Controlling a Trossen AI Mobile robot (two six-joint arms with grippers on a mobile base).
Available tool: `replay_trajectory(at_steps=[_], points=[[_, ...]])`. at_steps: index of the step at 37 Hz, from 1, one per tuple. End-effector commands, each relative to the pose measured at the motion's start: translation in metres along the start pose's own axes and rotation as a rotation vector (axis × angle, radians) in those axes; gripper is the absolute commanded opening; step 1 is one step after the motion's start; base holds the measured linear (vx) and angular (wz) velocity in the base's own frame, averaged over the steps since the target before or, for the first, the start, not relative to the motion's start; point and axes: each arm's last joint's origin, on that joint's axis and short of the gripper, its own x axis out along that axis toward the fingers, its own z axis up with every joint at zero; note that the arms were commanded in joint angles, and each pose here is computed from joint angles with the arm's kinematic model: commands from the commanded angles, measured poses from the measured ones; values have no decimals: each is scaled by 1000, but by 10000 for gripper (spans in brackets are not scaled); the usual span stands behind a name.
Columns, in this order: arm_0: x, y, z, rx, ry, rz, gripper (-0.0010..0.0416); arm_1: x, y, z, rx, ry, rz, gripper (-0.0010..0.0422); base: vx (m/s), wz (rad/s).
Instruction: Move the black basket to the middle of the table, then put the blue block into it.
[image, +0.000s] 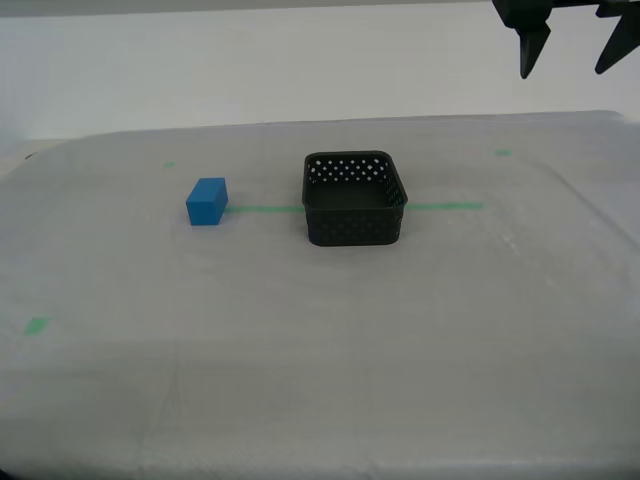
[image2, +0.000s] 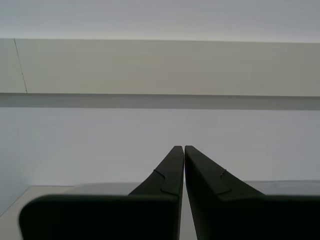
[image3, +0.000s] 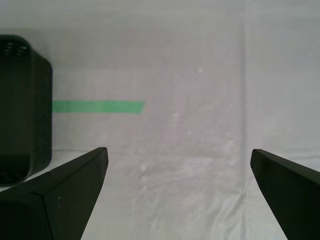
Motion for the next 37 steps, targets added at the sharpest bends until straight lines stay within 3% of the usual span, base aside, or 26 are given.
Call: replay_trajectory(at_steps=[1, 12, 24, 37], points=[[6, -5, 1, 2, -26, 11, 401, 0, 0, 0, 1, -4, 0, 0, 0, 0], [24, -32, -1, 66, -44, 3, 400, 0, 0, 0, 1, -4, 0, 0, 0, 0], [26, -42, 0, 61, -63, -46, 400, 0, 0, 0, 1, -4, 0, 0, 0, 0], [26, -42, 0, 61, -63, -46, 400, 0, 0, 0, 1, -4, 0, 0, 0, 0]])
